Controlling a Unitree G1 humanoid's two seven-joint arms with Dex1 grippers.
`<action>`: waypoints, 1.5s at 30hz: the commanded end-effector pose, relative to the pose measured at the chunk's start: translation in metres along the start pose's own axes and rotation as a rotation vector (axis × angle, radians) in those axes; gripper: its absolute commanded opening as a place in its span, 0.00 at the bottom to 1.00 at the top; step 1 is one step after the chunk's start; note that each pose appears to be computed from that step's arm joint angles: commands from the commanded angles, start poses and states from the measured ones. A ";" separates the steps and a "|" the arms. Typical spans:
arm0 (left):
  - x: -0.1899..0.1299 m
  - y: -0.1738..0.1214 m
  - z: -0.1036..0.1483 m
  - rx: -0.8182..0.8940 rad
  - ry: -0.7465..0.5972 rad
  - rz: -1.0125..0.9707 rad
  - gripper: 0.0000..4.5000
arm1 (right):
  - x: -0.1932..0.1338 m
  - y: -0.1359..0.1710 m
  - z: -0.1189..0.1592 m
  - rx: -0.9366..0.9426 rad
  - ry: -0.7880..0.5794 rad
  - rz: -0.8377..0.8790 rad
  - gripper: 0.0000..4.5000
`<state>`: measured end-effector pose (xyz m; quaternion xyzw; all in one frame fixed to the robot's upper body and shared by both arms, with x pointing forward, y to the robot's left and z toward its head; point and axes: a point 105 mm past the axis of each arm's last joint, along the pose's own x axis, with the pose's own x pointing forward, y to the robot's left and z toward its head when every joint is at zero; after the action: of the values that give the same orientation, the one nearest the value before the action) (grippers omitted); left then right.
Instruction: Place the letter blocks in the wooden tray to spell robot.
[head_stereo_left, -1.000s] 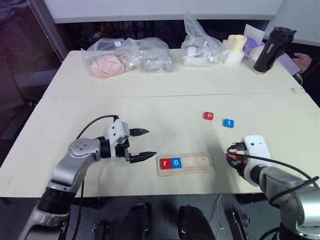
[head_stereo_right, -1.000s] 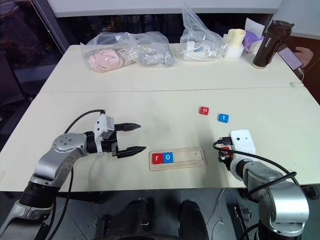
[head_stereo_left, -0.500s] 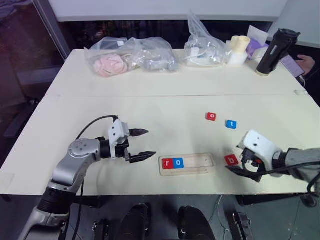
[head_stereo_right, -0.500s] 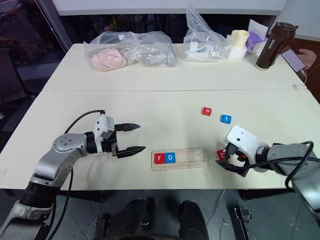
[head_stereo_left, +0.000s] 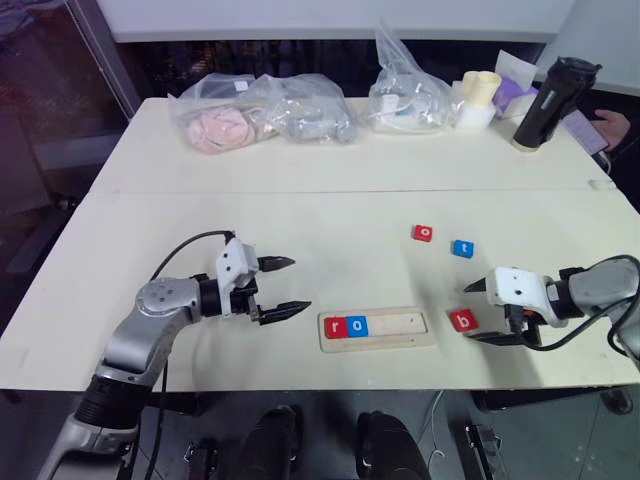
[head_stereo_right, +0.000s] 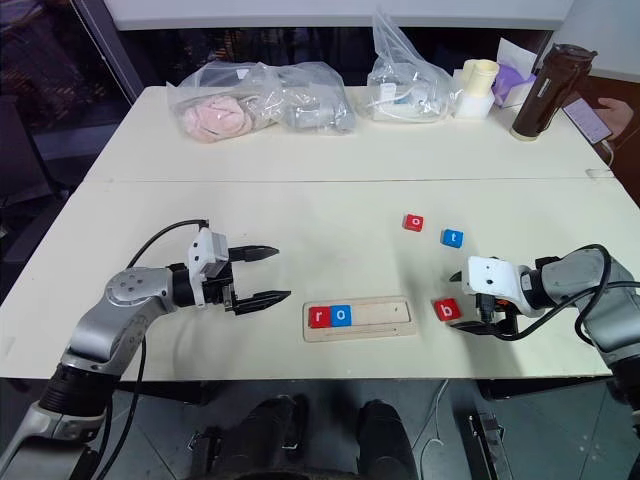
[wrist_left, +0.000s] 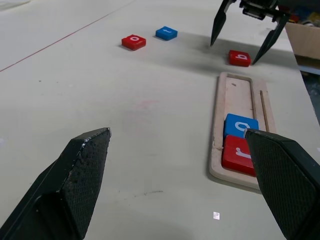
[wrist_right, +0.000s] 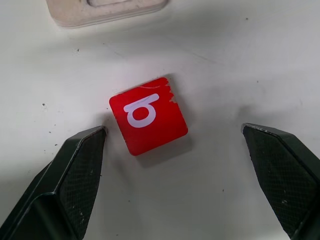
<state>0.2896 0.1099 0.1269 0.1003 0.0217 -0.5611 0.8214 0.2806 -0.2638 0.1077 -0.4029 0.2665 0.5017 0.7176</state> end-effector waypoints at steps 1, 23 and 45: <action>-0.007 0.001 0.011 0.047 -0.021 0.022 1.00 | 0.011 0.006 -0.004 0.008 0.001 0.044 0.99; -0.004 0.002 0.011 0.047 -0.024 0.024 1.00 | 0.006 0.006 0.052 -0.004 -0.168 0.070 0.25; -0.004 -0.012 0.017 0.028 -0.043 -0.003 1.00 | 0.052 0.022 0.103 -0.122 -0.236 0.202 0.25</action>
<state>0.2793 0.1066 0.1309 0.0948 0.0174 -0.5615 0.8219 0.2724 -0.1491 0.1090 -0.3473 0.2005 0.6345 0.6607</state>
